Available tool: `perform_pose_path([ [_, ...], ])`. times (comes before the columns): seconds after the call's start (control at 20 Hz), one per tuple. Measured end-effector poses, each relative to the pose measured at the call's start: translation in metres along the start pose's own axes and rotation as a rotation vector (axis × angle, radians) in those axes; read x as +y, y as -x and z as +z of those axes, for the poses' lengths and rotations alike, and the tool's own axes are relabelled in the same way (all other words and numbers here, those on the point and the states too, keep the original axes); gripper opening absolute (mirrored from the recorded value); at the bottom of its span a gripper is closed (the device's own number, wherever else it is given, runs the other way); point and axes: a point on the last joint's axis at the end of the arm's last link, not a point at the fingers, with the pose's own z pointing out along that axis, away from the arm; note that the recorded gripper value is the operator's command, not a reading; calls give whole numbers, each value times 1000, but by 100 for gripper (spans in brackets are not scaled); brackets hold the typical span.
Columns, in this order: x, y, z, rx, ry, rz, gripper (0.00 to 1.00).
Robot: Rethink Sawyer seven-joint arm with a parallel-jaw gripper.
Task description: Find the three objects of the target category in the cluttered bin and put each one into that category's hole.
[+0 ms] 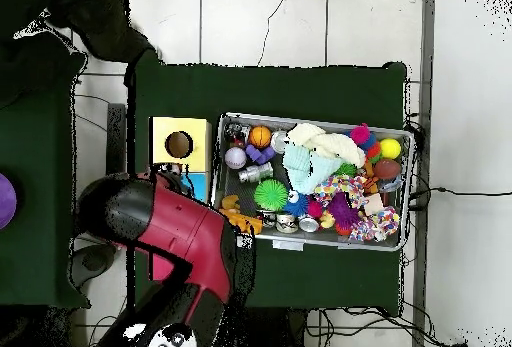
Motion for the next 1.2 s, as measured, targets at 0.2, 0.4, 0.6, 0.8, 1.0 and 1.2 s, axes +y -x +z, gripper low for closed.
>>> perform_pose_path([
  [0.2, -4, -3, 13, -10, 17, 0, 0],
  [0.4, -6, -6, 23, -23, 37, -5, 0],
  [0.6, -8, -7, 29, -32, 49, -7, 0],
  [0.8, -9, -7, 30, -32, 47, -6, 0],
  [1.0, -10, -7, 31, -32, 44, -4, 0],
  [1.2, -15, -8, 34, -30, 41, -2, 0],
])
